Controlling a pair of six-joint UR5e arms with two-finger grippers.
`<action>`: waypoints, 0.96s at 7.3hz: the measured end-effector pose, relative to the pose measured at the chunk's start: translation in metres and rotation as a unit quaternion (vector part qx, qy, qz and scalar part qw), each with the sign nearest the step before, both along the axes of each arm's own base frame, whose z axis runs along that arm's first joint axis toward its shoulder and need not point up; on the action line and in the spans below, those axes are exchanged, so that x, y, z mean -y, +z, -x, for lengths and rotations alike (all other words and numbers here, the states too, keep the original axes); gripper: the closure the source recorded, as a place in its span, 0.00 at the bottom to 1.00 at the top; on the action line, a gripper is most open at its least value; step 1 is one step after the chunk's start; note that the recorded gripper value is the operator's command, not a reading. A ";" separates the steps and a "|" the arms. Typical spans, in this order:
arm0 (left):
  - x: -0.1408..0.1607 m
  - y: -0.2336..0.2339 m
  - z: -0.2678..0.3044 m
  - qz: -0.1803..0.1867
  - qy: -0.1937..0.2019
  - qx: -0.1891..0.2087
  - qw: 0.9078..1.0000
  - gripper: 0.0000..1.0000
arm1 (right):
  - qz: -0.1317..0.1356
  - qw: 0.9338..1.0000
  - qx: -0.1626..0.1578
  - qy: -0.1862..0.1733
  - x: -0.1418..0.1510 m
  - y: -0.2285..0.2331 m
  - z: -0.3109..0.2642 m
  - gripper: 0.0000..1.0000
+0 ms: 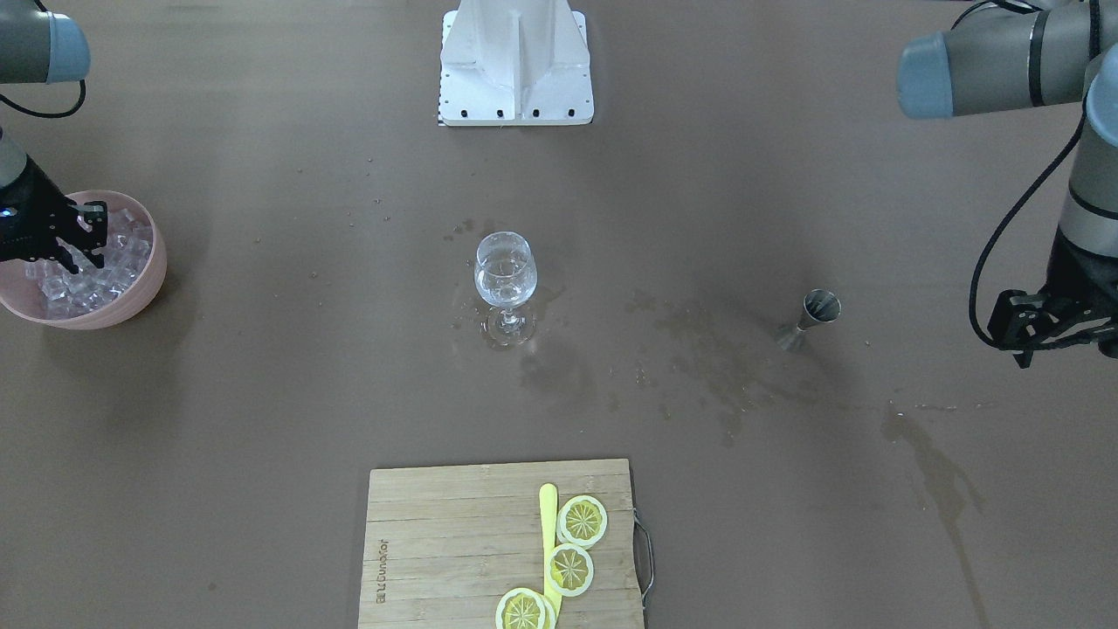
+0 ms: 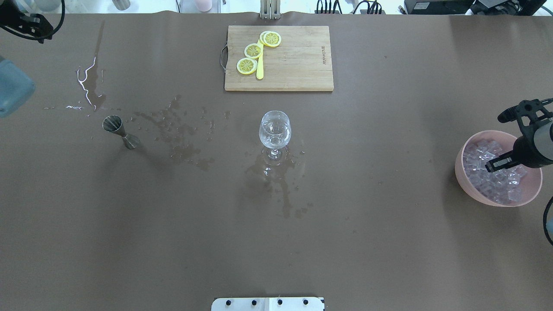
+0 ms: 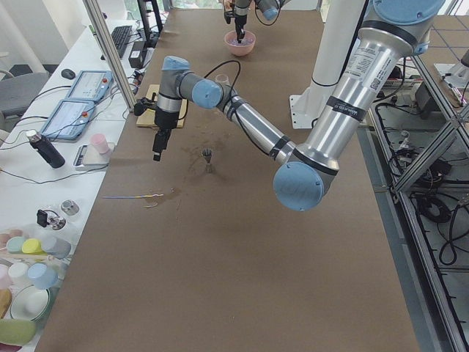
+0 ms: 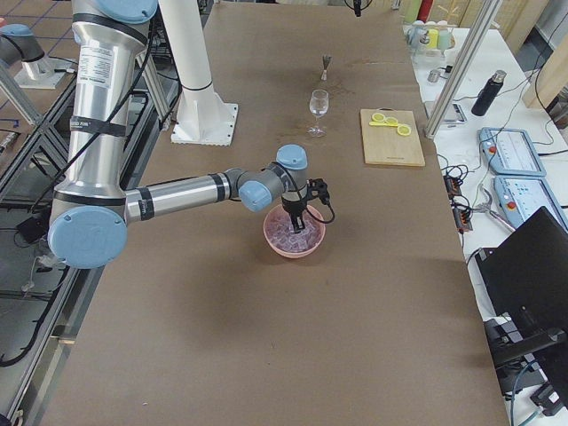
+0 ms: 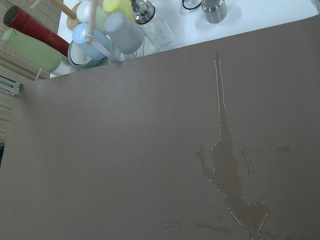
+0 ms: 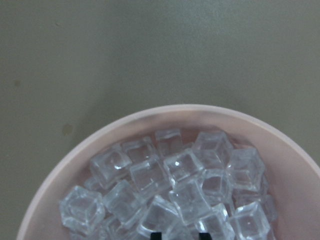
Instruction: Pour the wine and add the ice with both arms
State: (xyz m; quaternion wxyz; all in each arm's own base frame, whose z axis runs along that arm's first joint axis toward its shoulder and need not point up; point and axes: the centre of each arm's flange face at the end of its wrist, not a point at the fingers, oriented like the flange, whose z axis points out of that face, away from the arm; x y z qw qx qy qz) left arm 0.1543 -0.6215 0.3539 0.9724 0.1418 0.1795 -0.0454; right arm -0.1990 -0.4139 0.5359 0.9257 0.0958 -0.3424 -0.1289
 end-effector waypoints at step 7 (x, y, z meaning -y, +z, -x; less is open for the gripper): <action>0.021 0.023 0.056 0.004 0.068 -0.010 0.998 0.02 | 0.024 0.993 0.111 0.039 0.066 -0.217 -0.024 1.00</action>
